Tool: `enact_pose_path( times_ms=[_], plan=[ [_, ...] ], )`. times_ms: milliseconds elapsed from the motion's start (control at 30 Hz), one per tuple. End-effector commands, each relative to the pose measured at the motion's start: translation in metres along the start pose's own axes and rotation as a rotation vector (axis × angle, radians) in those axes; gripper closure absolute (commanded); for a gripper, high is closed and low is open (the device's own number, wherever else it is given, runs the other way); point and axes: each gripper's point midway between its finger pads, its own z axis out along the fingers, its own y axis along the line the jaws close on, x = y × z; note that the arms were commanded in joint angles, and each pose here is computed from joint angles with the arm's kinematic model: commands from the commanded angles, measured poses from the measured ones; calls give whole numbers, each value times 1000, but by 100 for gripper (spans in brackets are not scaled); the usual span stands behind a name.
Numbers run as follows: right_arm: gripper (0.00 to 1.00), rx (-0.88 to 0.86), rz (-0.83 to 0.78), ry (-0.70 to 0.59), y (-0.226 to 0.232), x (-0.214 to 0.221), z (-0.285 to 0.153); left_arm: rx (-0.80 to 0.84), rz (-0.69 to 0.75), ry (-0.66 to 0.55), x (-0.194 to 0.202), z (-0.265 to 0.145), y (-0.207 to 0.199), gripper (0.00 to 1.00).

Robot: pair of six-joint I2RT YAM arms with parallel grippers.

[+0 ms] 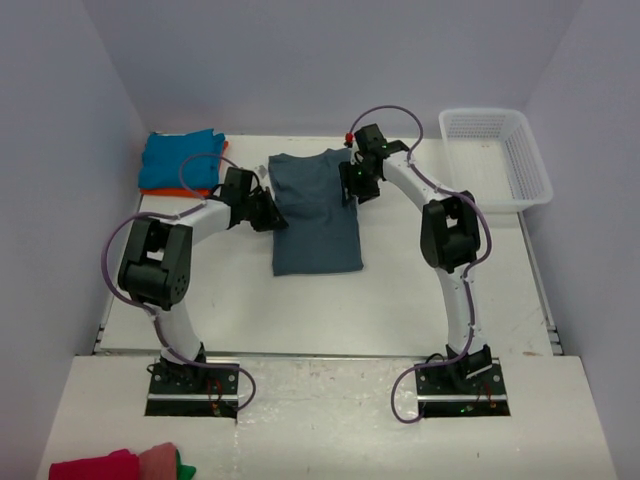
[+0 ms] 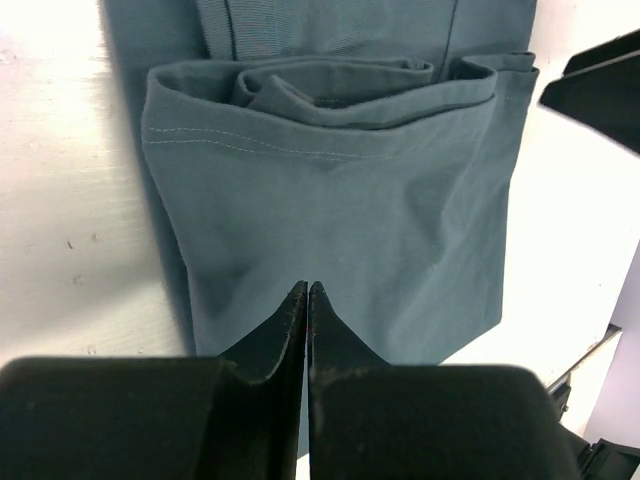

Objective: Fold and stack the t-shirts
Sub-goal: Fold the folded rectangular tshirt in 1/3 of the way

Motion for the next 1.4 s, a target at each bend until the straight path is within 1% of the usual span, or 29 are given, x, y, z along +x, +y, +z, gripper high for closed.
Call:
enact_pose_path(
  times_ms=[0,167,367,400,533,767,833,867,1000,1033,1067,1100,1367],
  plan=[
    [48,-42,-52,-23,10,-17,-11,25,12,-17,-4,3,-2,100],
    [50,-57,-50,-17,12,-17,-8,32,3,5,1,10,0,100],
    [56,-95,-45,14,17,-7,-1,34,-12,17,5,12,2,100],
    [58,-96,-43,18,16,-6,0,34,-12,10,3,10,2,100],
    [62,-104,-36,36,15,-2,7,44,-13,-2,1,5,-3,100],
    [62,-112,-33,61,14,2,18,70,-11,-19,-3,-5,-14,100],
    [66,-113,-26,72,14,3,23,45,-17,-20,-2,-5,-8,100],
    [70,-111,-25,77,13,4,26,22,-21,-23,-2,-3,-3,100],
    [82,-93,-22,67,11,4,25,-24,-44,-2,3,5,11,100],
    [92,-77,-19,59,8,2,25,-28,-47,-1,3,6,13,100],
    [97,-68,-18,56,6,1,24,-37,-54,6,5,9,18,100],
    [100,-63,-18,55,6,1,24,-41,-56,9,6,10,20,100],
    [100,3,-13,-7,-2,-15,10,-107,-76,25,19,13,40,100]
  ],
)
